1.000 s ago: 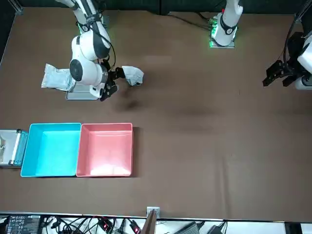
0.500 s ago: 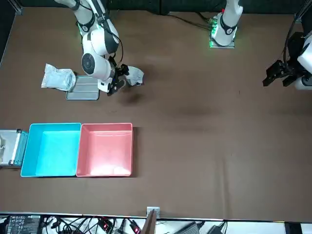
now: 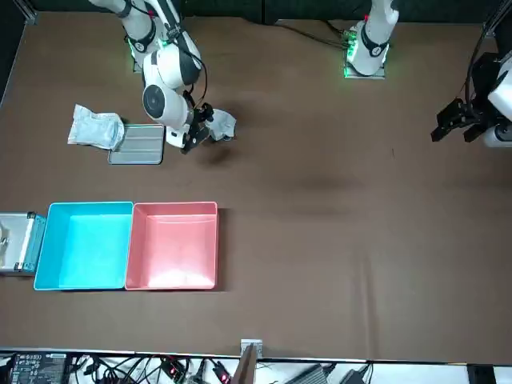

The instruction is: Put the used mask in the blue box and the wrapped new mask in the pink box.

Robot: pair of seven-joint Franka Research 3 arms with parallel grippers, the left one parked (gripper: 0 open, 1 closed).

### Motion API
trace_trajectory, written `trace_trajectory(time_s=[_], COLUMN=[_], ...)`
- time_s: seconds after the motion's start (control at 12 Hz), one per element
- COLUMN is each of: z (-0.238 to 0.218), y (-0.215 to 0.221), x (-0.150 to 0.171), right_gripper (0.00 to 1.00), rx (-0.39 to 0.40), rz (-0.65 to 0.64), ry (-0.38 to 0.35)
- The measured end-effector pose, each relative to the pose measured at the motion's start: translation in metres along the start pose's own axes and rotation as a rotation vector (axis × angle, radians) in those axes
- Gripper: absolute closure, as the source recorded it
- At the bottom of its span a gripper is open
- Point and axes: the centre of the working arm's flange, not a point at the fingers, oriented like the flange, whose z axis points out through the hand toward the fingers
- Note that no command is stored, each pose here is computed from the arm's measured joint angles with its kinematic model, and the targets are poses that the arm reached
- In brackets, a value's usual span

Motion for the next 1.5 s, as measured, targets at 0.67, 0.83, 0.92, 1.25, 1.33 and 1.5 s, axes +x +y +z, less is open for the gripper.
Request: trace_trajectory(time_s=[0.67,0.83,0.92,1.25,1.33,1.5], z=[0.012,0.016,0.017,0.016,0.014,0.011], y=[0.0,0.002,0.002,0.002,0.001,0.001], x=[0.002,0.003,0.003,0.004,0.005,0.008], right_gripper=[0.24,0.49,0.53,0.82,0.95,0.98], rx=[-0.015,-0.019,-0.019,-0.021,-0.02,-0.02], rz=[-0.002,0.0,0.001,0.0,0.001,0.003], ry=[-0.001,-0.003,-0.003,0.004,0.007,0.016])
